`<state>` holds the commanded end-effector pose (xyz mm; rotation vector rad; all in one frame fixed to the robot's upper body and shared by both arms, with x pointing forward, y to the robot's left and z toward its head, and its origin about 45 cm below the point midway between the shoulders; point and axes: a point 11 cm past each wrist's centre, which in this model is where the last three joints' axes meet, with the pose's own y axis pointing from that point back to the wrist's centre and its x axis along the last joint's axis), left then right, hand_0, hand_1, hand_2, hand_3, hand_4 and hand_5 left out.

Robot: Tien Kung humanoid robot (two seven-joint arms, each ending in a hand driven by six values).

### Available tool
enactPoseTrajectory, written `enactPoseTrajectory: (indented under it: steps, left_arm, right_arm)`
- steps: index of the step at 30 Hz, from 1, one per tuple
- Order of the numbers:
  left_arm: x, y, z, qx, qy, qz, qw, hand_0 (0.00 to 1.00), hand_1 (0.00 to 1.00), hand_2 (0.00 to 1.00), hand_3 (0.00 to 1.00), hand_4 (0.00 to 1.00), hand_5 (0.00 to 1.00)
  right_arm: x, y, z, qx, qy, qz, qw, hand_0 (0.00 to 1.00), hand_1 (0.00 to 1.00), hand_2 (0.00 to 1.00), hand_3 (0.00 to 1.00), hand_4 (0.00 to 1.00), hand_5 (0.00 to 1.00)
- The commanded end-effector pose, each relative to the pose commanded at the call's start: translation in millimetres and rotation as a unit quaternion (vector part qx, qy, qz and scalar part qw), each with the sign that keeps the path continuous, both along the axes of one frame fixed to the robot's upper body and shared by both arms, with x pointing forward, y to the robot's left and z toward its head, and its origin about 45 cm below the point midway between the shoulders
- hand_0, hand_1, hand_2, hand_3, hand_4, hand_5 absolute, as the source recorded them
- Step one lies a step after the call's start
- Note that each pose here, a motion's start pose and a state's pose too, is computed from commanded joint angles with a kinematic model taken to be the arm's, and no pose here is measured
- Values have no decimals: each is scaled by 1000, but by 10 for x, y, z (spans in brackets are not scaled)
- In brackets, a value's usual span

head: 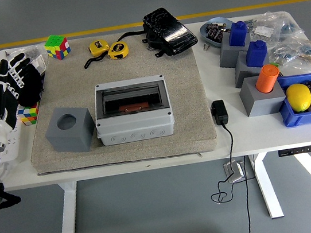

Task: Fetch the battery,place it into the box,close the lid of the box

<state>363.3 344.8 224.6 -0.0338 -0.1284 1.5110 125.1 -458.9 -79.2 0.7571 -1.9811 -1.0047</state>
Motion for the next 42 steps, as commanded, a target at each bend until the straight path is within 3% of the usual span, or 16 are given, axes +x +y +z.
enactPoseTrajectory:
  steps: [12, 26, 42]
  left_arm:
    - [-19, -9, -44, 2, 7, -1, 1000, 898, 908, 863, 838, 998, 998]
    - [-1, 1, 14, 5, -7, 3, 1000, 899, 904, 865, 834, 998, 992]
    - [2, -2, 4, 6, -3, 1, 1000, 902, 906, 862, 833, 998, 986]
  right_arm:
    - [-46, -1, -12, 0, 5, -1, 1000, 821, 806, 769, 793, 998, 998]
    - [-20, 15, -12, 2, 0, -3, 1000, 824, 805, 769, 793, 998, 998]
    - [-15, 16, -11, 2, 0, -4, 1000, 824, 805, 770, 794, 998, 998]
